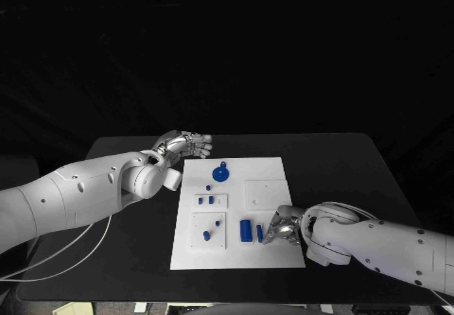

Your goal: Assemble the parts on the task board

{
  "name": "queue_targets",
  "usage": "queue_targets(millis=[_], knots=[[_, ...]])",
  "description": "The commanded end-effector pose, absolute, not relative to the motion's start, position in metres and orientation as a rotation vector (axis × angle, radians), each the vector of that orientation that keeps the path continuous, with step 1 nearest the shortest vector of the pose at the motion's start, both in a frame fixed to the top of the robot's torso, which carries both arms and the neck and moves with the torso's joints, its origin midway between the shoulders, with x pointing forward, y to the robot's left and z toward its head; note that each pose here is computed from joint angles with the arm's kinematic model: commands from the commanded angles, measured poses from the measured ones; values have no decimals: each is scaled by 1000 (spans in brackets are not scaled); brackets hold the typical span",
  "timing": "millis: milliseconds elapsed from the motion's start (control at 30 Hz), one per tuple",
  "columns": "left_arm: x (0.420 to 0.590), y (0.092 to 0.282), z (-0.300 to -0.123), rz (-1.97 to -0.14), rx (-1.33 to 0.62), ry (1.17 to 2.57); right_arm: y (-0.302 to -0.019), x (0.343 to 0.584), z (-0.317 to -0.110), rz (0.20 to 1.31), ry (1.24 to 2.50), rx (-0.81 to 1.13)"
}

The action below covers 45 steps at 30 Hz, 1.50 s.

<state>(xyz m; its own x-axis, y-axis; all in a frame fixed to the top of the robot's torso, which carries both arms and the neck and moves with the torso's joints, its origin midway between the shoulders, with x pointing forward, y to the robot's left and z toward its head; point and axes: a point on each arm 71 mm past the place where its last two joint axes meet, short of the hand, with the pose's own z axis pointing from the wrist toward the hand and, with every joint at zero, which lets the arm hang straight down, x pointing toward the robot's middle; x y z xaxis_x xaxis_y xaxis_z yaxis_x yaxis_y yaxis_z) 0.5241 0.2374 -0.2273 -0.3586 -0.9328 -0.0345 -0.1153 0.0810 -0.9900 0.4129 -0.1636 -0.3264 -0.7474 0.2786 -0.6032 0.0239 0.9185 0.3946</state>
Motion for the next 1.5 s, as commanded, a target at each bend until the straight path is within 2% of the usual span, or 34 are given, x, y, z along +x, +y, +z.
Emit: queue_targets(millis=[33,1500], knots=[[524,235,-226,-1379,-1051,1605,-159,411,-327,494,2397,155],[524,236,-227,-1372,-1050,1610,-154,418,-335,418,2437,152]])
